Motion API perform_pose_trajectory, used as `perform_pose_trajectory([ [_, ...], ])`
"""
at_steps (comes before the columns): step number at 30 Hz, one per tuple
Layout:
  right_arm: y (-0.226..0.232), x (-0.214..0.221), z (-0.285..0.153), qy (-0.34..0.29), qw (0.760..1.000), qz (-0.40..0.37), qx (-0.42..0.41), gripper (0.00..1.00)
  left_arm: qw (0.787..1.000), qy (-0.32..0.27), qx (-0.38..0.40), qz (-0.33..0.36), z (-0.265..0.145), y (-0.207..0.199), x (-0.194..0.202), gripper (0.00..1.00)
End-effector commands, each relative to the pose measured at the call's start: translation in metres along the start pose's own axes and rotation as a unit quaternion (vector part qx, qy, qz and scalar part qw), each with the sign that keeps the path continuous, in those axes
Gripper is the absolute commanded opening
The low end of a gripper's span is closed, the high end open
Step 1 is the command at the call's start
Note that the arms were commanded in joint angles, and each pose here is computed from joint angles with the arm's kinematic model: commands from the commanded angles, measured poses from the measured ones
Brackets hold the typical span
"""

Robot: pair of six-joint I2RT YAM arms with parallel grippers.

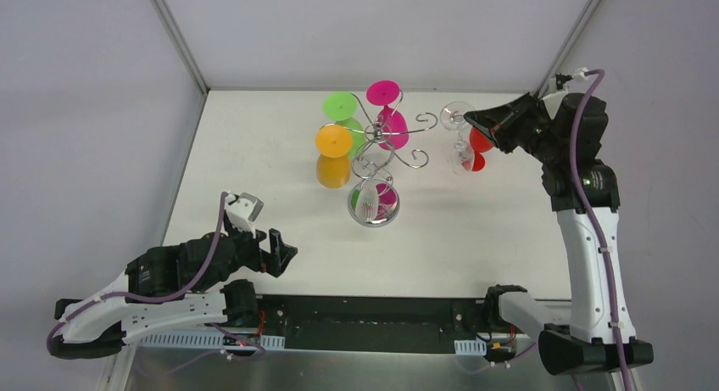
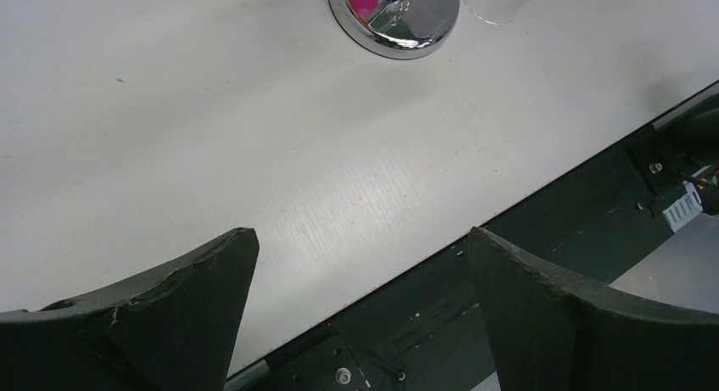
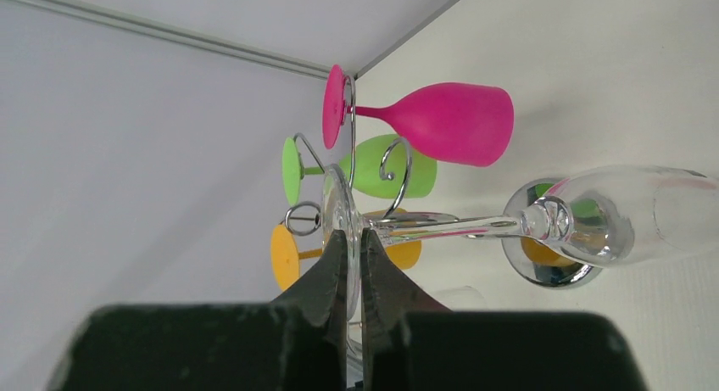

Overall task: Take the wine glass off the wine glass rack
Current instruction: Place the wine glass at the center of the board.

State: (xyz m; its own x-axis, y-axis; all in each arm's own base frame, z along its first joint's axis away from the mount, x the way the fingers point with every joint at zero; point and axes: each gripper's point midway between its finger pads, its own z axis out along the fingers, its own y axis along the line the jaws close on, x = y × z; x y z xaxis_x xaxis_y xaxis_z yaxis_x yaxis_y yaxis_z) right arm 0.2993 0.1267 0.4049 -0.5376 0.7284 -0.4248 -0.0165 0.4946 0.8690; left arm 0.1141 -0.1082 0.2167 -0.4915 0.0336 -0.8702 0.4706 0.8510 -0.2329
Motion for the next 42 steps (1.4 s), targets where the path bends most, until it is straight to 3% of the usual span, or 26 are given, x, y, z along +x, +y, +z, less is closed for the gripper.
perform_pose_trajectory([
  [1,0.02,0.007,-0.031,-0.008,0.998,-0.052,-0.041,0.0,1.0,-0.003,0.005,0.0,0.0,-0.003,-0.004,0.99],
  [6,0.019,0.022,-0.054,0.0,0.996,-0.081,-0.048,0.0,1.0,0.0,0.009,-0.006,-0.001,-0.007,-0.006,0.99],
  [16,0.027,0.082,-0.095,0.108,0.982,-0.099,-0.118,0.0,0.995,0.032,0.076,-0.061,-0.01,-0.041,-0.01,0.99],
  [26,0.045,0.131,-0.124,0.208,0.952,-0.133,-0.179,0.0,0.976,0.034,0.149,-0.156,-0.03,-0.074,-0.032,0.99],
  [35,0.058,0.186,-0.137,0.299,0.908,-0.202,-0.213,0.0,0.961,0.049,0.163,-0.218,-0.035,-0.085,-0.035,0.99],
  [42,0.081,0.236,-0.15,0.35,0.853,-0.279,-0.268,0.0,0.948,0.065,0.176,-0.257,-0.041,-0.095,-0.04,0.99],
])
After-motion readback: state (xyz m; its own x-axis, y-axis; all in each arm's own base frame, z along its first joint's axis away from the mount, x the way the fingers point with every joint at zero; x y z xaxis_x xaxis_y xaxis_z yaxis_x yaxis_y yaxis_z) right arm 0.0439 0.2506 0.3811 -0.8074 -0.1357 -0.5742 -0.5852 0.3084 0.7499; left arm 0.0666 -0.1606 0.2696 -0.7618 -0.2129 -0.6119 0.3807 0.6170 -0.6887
